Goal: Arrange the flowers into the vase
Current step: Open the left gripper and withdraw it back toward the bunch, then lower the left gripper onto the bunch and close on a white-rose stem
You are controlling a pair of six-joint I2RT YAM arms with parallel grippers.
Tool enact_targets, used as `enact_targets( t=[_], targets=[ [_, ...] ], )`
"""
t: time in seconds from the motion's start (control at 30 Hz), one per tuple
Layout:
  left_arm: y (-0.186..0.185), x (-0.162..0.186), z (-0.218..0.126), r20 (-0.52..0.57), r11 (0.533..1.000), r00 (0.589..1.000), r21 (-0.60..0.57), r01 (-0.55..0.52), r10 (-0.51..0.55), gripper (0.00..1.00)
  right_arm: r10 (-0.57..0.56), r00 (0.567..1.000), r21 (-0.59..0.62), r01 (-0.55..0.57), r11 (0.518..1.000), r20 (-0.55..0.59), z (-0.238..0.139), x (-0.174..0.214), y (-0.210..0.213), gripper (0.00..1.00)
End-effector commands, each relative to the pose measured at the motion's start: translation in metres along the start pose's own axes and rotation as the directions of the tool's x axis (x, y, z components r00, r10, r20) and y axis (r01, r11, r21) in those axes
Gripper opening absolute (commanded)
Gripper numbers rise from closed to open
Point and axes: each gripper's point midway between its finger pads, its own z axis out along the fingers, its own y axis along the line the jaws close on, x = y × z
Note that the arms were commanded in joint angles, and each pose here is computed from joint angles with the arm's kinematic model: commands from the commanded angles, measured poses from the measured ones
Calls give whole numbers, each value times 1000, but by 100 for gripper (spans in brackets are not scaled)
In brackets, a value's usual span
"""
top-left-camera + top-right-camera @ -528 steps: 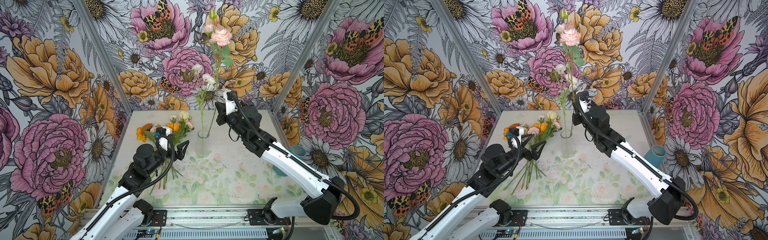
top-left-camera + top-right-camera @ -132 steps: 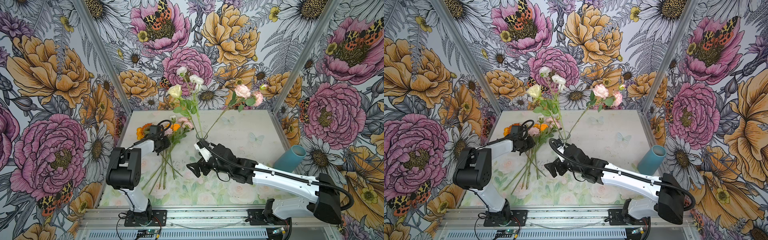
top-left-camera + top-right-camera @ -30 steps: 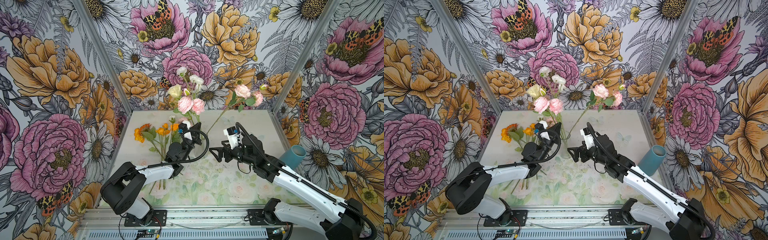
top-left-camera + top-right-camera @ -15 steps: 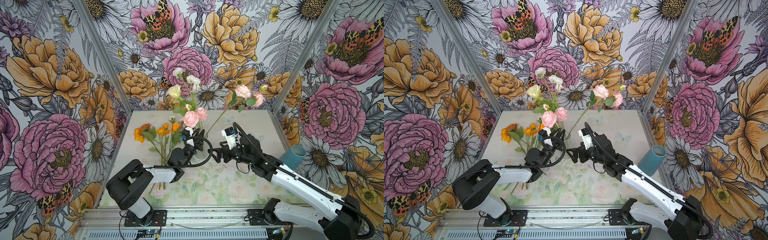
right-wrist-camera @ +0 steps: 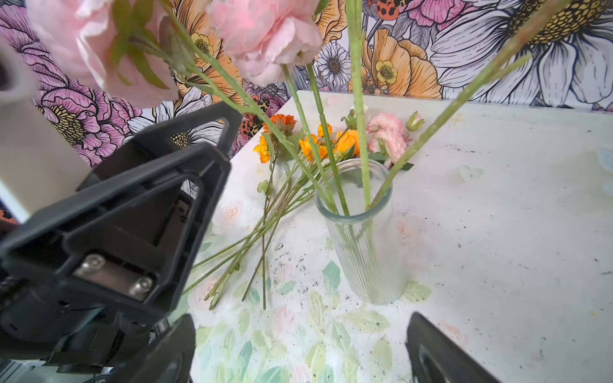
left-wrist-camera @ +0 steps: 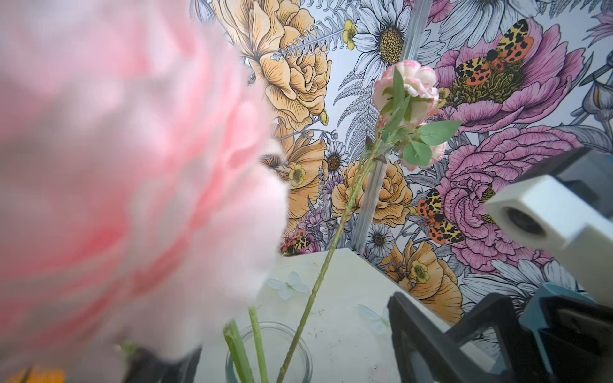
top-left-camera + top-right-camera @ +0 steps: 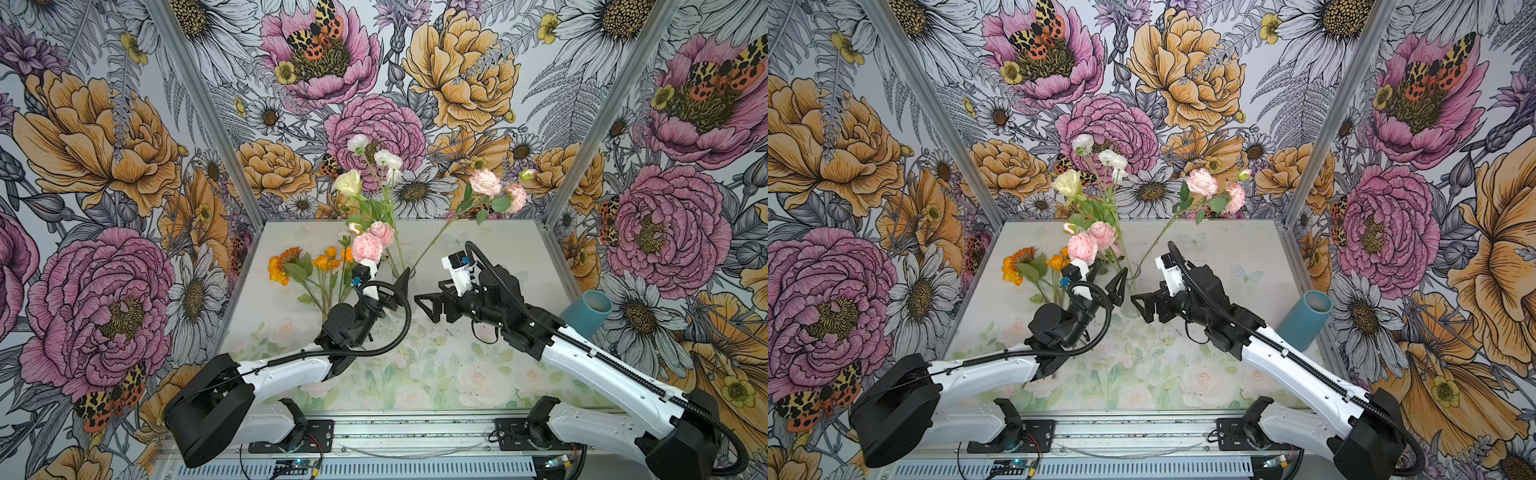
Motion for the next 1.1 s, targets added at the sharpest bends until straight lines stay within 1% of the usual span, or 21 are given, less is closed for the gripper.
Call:
enact_targets(
  t=[0.0,0.13,0.23,0.3,0.37,0.4,0.43,0.47,0.5,0.53,0.57,0.6,0.67,0.73,0.8,0.87,0.93,1.07],
  targets=[
    [15,17,-22,-142,997,989,-69,-42,32,99,-31,998,1,31,1000,56,-6,-21,4,100],
    [37,5,-53,-188,986,982,-160,-40,9,99,-44,997,3,44,999,56,-6,-21,5,99],
    [68,-1,-77,-241,952,970,-304,-37,-40,99,-61,996,-4,61,998,60,-6,-23,11,99],
    [92,4,-92,-285,912,954,-409,-38,-89,98,-74,995,-10,75,997,61,-4,-25,17,100],
    [126,13,-105,-306,841,930,-540,8,-205,96,-92,994,-18,93,996,56,0,-24,26,100],
    [141,23,-109,-323,804,905,-594,34,-277,93,-101,993,-21,102,995,54,2,-23,30,100],
    [159,35,-112,-328,759,866,-645,87,-378,88,-110,993,-32,111,993,45,5,-20,38,100],
    [171,53,-110,-350,732,806,-665,146,-478,85,-117,992,-43,119,992,38,7,-18,44,100],
    [180,67,-107,-369,711,747,-677,191,-553,79,-121,992,-49,122,991,32,9,-16,47,99],
    [188,80,-101,-388,696,695,-681,226,-605,71,-120,993,-53,121,991,25,11,-14,49,100],
    [194,93,-93,-433,700,648,-678,225,-627,64,-118,993,-58,119,991,20,12,-12,51,99],
    [199,104,-86,-471,705,617,-681,201,-631,61,-117,993,-57,117,991,15,13,-10,51,100],
    [213,124,-72,-524,706,570,-692,148,-633,60,-110,994,-60,110,992,11,13,-8,51,100],
    [228,139,-57,-530,702,564,-700,130,-633,59,-104,995,-62,105,993,8,12,-5,51,100],
    [239,149,-40,-519,701,563,-695,161,-643,59,-98,995,-68,98,993,4,11,-3,52,100],
    [251,160,-27,-520,698,558,-699,156,-646,57,-93,996,-76,93,993,2,9,0,53,100],
    [255,168,-17,-539,708,546,-691,149,-641,56,-89,996,-80,89,993,-4,8,3,53,100],
    [260,184,-7,-560,711,519,-688,144,-646,54,-81,996,-83,78,993,-25,12,9,52,99]
  ],
)
